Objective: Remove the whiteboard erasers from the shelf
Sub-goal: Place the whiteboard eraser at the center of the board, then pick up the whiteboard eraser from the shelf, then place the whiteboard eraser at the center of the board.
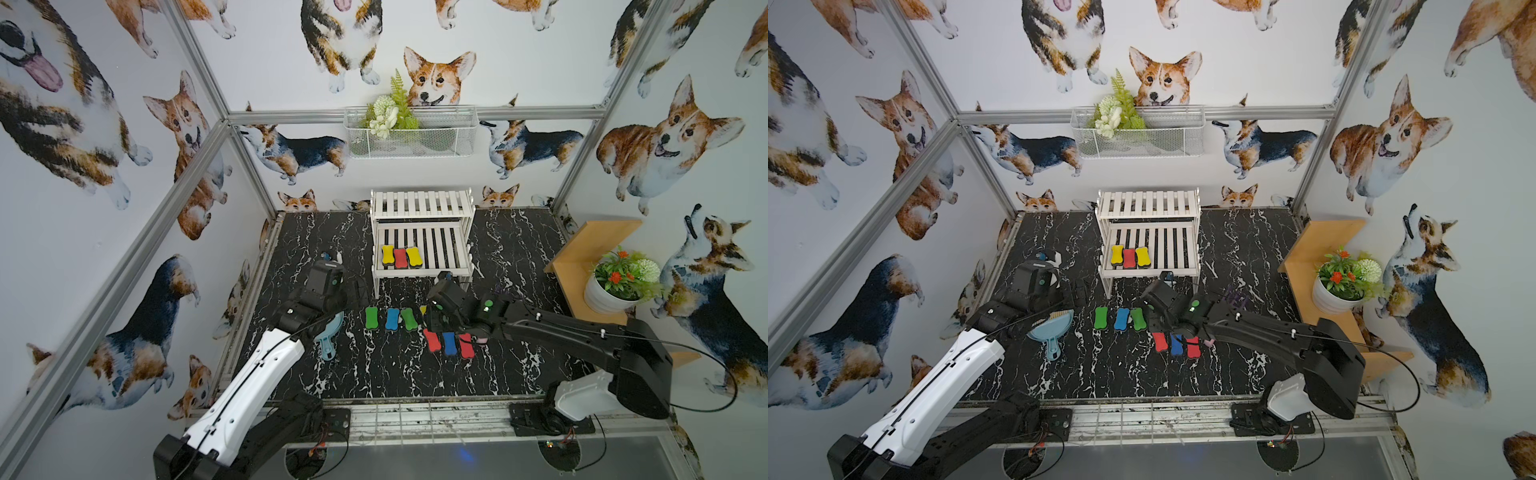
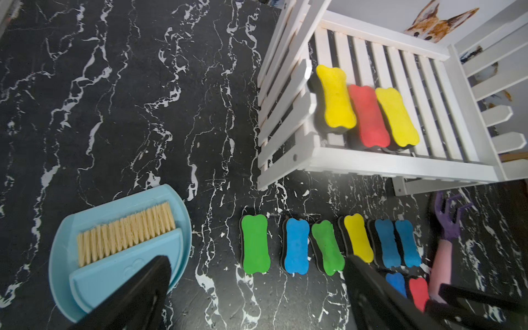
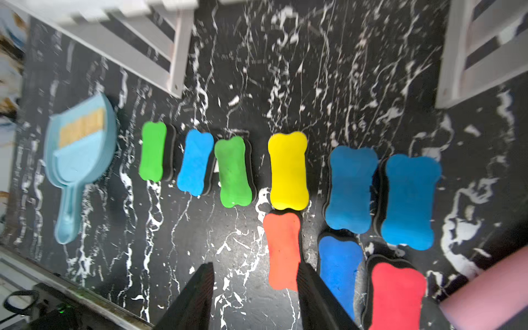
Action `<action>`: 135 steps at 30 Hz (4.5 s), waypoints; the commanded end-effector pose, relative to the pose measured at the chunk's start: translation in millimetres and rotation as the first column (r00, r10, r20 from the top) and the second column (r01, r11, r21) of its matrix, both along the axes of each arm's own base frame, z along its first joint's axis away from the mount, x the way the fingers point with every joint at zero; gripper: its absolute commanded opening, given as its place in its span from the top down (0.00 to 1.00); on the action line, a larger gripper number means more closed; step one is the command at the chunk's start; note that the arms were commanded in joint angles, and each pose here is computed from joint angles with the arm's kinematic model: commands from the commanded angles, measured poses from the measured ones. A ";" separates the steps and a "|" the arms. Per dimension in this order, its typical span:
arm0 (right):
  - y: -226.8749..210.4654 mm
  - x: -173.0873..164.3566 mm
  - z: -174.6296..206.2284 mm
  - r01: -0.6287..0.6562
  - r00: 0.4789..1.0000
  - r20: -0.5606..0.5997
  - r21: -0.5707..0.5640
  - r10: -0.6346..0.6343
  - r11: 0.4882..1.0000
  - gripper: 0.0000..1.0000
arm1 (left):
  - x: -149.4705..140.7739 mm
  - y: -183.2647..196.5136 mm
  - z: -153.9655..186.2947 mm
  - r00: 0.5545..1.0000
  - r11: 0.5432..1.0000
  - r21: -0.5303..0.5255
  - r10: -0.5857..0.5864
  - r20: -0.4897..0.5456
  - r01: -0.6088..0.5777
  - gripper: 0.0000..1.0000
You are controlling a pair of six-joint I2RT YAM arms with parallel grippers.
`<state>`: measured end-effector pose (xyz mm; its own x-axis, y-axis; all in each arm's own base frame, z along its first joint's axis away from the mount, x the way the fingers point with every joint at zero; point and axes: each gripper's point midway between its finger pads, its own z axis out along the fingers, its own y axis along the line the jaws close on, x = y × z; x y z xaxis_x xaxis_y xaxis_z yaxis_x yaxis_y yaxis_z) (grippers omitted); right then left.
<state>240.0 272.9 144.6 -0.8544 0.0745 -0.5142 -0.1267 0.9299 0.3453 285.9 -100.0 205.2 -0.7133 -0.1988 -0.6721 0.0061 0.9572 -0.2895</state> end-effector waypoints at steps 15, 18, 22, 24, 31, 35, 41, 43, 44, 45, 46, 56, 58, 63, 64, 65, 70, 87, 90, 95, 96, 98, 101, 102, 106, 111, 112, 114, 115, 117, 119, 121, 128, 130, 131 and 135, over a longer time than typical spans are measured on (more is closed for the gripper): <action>-98.8 11.4 51.0 0.245 0.937 0.244 0.044 -0.248 0.969 0.53 | 61.3 -125.9 49.0 0.977 0.980 0.039 -0.197 0.076 0.195 0.33; -108.8 8.4 53.1 0.269 0.929 0.250 0.048 -0.272 0.962 0.52 | 74.8 -134.9 39.0 0.981 0.981 0.062 -0.187 0.057 0.184 0.37; -118.6 4.7 52.0 0.293 0.921 0.252 0.048 -0.296 0.955 0.52 | 88.3 -147.1 32.8 0.981 0.980 0.074 -0.186 0.053 0.182 0.39; -122.4 3.9 51.6 0.306 0.917 0.253 0.048 -0.308 0.951 0.52 | 92.6 -153.4 30.8 0.980 0.979 0.085 -0.190 0.055 0.185 0.40; -130.5 2.1 50.7 0.330 0.909 0.256 0.043 -0.330 0.943 0.52 | 107.7 -162.0 5.7 0.982 0.972 0.147 -0.187 0.005 0.184 0.45; -134.6 0.2 49.7 0.340 0.906 0.254 0.039 -0.339 0.940 0.52 | 110.4 -165.6 -3.7 0.982 0.970 0.149 -0.189 -0.014 0.189 0.46; -140.4 -1.3 49.2 0.354 0.900 0.257 0.042 -0.353 0.934 0.52 | 113.8 -170.0 -17.9 0.980 0.966 0.165 -0.193 -0.043 0.197 0.47; -141.8 -1.9 49.0 0.357 0.899 0.257 0.040 -0.355 0.933 0.52 | 114.9 -170.9 -18.9 0.981 0.966 0.170 -0.192 -0.042 0.196 0.48; -142.3 -2.1 49.4 0.358 0.898 0.258 0.039 -0.355 0.933 0.52 | 115.7 -170.9 -19.9 0.981 0.965 0.175 -0.191 -0.043 0.195 0.48; -143.7 -2.3 49.7 0.361 0.897 0.259 0.040 -0.359 0.932 0.52 | 115.7 -171.3 -21.1 0.981 0.964 0.178 -0.191 -0.046 0.196 0.48; -144.3 -2.7 49.5 0.362 0.896 0.259 0.039 -0.360 0.931 0.51 | 116.1 -171.8 -21.3 0.980 0.964 0.180 -0.192 -0.046 0.197 0.48; -151.0 -3.6 52.9 0.376 0.888 0.272 0.039 -0.372 0.926 0.51 | 120.0 -171.8 -35.2 0.981 0.956 0.221 -0.179 -0.074 0.191 0.50; -152.8 -3.8 54.5 0.380 0.885 0.276 0.042 -0.376 0.924 0.51 | 120.6 -172.1 -38.3 0.980 0.953 0.232 -0.180 -0.082 0.194 0.51; -155.4 -3.7 56.2 0.387 0.879 0.283 0.048 -0.384 0.921 0.51 | 123.3 -177.5 -40.6 0.974 0.941 0.255 -0.208 -0.088 0.224 0.52; -155.5 -3.7 56.8 0.387 0.879 0.283 0.050 -0.385 0.921 0.51 | 124.3 -178.9 -41.4 0.972 0.937 0.263 -0.216 -0.090 0.232 0.52; -155.5 -3.9 55.7 0.386 0.880 0.282 0.048 -0.383 0.921 0.51 | 125.1 -180.4 -41.3 0.971 0.933 0.268 -0.224 -0.090 0.240 0.52; -155.9 -3.9 55.9 0.389 0.878 0.281 0.054 -0.388 0.920 0.50 | 128.8 -177.6 -40.6 0.972 0.921 0.310 -0.214 -0.101 0.235 0.53; -159.1 -5.5 55.1 0.396 0.875 0.278 0.058 -0.395 0.917 0.48 | 131.5 -177.0 -31.6 0.981 0.918 0.348 -0.182 -0.060 0.192 0.41; -161.7 -6.6 56.2 0.402 0.872 0.282 0.058 -0.401 0.914 0.48 | 133.1 -179.8 -33.1 0.980 0.920 0.340 -0.188 -0.060 0.197 0.40; -164.3 -7.0 60.7 0.408 0.865 0.291 0.066 -0.409 0.910 0.48 | 137.2 -176.3 -38.1 0.983 0.912 0.366 -0.171 -0.069 0.184 0.39; -164.4 -7.0 61.0 0.408 0.865 0.291 0.066 -0.408 0.911 0.48 | 137.5 -175.8 -39.3 0.983 0.911 0.368 -0.170 -0.072 0.185 0.39; -164.1 -6.8 62.1 0.406 0.865 0.293 0.067 -0.407 0.911 0.48 | 138.7 -174.4 -43.0 0.983 0.909 0.373 -0.166 -0.081 0.185 0.40; -163.8 -6.8 63.2 0.404 0.866 0.293 0.069 -0.406 0.912 0.48 | 140.3 -171.5 -48.0 0.984 0.909 0.378 -0.155 -0.092 0.179 0.41; -163.8 -6.7 63.5 0.404 0.866 0.293 0.068 -0.406 0.912 0.48 | 140.7 -171.0 -48.5 0.984 0.909 0.376 -0.154 -0.093 0.178 0.42; -164.3 -6.8 66.2 0.405 0.863 0.297 0.073 -0.408 0.911 0.48 | 141.5 -173.3 -51.1 0.982 0.909 0.372 -0.162 -0.095 0.186 0.46; -165.9 -7.4 67.5 0.409 0.861 0.300 0.073 -0.411 0.910 0.48 | 143.2 -176.2 -51.0 0.981 0.907 0.373 -0.171 -0.094 0.193 0.53; -166.2 -7.5 67.2 0.410 0.861 0.299 0.072 -0.412 0.909 0.48 | 143.4 -176.4 -50.9 0.981 0.906 0.375 -0.172 -0.094 0.195 0.54; -165.6 -7.4 67.1 0.409 0.861 0.298 0.073 -0.411 0.910 0.48 | 145.0 -175.7 -49.1 0.981 0.907 0.374 -0.169 -0.092 0.192 0.56; -165.7 -6.9 67.4 0.411 0.860 0.299 0.072 -0.413 0.909 0.48 | 145.1 -176.1 -47.3 0.981 0.908 0.372 -0.170 -0.089 0.191 0.58; -165.5 -6.8 68.4 0.410 0.860 0.299 0.074 -0.413 0.909 0.48 | 143.8 -178.3 -35.5 0.982 0.919 0.347 -0.174 -0.068 0.187 0.62; -165.8 -6.3 69.9 0.413 0.858 0.302 0.075 -0.415 0.908 0.48 | 139.5 -180.9 -14.3 0.983 0.935 0.306 -0.183 -0.023 0.181 0.62; -165.5 -6.1 71.6 0.411 0.858 0.304 0.077 -0.414 0.908 0.48 | 132.3 -181.0 4.4 0.983 0.944 0.282 -0.184 0.009 0.175 0.62; -162.8 -4.2 73.1 0.404 0.860 0.306 0.083 -0.409 0.911 0.48 | 75.1 -167.7 6.7 0.976 0.956 0.199 -0.210 -0.054 0.216 0.62; -162.6 -4.6 73.0 0.402 0.861 0.306 0.084 -0.407 0.912 0.48 | 51.7 -155.3 9.2 0.973 0.960 0.160 -0.219 -0.074 0.229 0.62; -162.7 -5.0 72.9 0.400 0.861 0.306 0.084 -0.406 0.913 0.48 | 39.7 -149.1 4.2 0.970 0.960 0.149 -0.224 -0.100 0.237 0.62; -163.9 -5.4 73.8 0.402 0.858 0.311 0.089 -0.408 0.912 0.48 | -5.0 -127.3 -22.5 0.947 0.959 0.106 -0.233 -0.223 0.261 0.61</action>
